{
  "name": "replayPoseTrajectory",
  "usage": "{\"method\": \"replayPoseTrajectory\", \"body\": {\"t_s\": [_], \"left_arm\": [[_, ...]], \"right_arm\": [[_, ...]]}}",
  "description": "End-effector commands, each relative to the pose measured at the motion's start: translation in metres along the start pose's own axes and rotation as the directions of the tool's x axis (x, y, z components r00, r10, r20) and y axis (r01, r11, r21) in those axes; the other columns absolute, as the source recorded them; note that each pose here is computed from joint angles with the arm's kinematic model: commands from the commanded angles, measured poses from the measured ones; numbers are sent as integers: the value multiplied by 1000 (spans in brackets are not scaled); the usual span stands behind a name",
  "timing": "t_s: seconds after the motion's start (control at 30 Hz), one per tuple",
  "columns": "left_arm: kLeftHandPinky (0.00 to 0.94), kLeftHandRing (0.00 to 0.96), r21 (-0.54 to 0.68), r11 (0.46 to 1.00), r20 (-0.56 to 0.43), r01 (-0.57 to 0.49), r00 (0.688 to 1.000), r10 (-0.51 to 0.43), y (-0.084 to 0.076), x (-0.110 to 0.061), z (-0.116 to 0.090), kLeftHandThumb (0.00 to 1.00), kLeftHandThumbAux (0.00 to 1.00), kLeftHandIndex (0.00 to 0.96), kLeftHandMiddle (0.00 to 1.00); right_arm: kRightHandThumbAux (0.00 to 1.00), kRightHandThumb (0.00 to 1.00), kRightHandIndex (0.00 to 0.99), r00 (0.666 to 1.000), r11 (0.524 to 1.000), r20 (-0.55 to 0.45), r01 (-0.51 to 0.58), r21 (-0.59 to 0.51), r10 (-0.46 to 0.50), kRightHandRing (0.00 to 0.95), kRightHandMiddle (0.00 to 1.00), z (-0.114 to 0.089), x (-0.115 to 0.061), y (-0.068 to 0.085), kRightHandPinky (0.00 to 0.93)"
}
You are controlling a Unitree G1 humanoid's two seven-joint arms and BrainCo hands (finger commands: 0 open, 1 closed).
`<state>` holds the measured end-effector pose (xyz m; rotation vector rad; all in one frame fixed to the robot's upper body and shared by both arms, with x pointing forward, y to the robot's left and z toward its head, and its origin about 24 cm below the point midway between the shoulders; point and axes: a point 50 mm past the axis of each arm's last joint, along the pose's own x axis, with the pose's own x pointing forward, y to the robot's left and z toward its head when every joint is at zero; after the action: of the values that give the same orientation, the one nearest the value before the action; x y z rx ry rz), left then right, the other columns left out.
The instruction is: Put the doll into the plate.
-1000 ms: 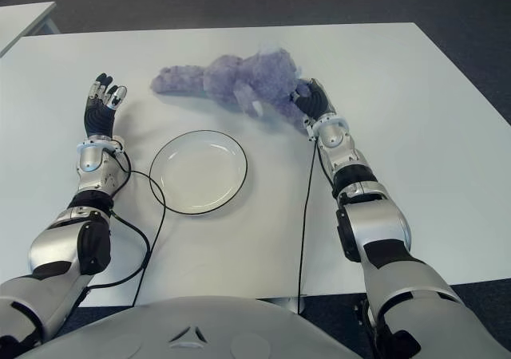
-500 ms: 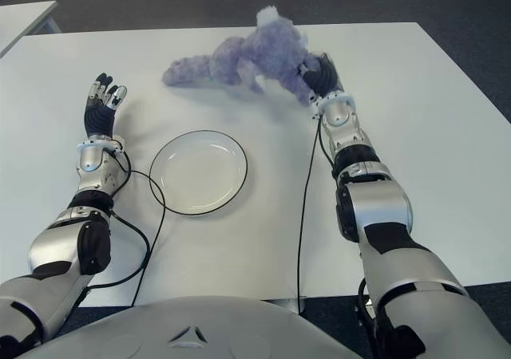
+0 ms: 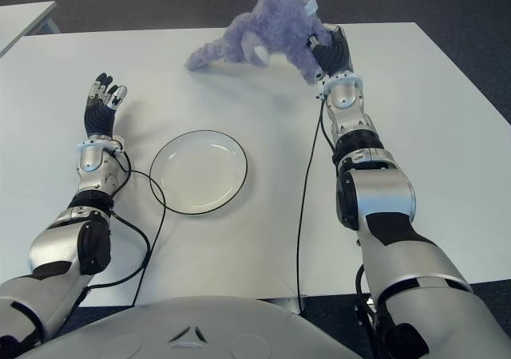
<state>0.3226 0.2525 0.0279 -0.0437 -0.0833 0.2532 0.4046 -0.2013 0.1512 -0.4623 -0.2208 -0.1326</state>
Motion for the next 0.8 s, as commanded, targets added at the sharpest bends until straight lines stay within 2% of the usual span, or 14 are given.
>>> {"method": "replayPoseTrajectory", "body": {"t_s": [0.03,0.23,0.53,0.8], "left_arm": [[31,21,-25,991,-511,-128,854,98,9,-127,-120,0,580,0,37],[35,22,-37,990,-509,-134,855,97,8,-127,-120,0,588,2,38],[29,23,-38,990,-515,-135,852,96,8,-127,-121,0,584,5,40],[33,25,-32,991,-514,-127,853,93,8,-127,-121,0,581,5,42]], "right_arm": [[716,710,440,996,993,64,56,108,-63,876,865,21,8,0,869],[715,713,440,990,992,131,40,119,-56,875,866,31,7,5,875],[716,709,440,965,995,261,-19,95,-7,880,869,44,-4,18,863],[717,707,439,940,996,338,-60,69,33,878,871,49,-10,21,857]]}}
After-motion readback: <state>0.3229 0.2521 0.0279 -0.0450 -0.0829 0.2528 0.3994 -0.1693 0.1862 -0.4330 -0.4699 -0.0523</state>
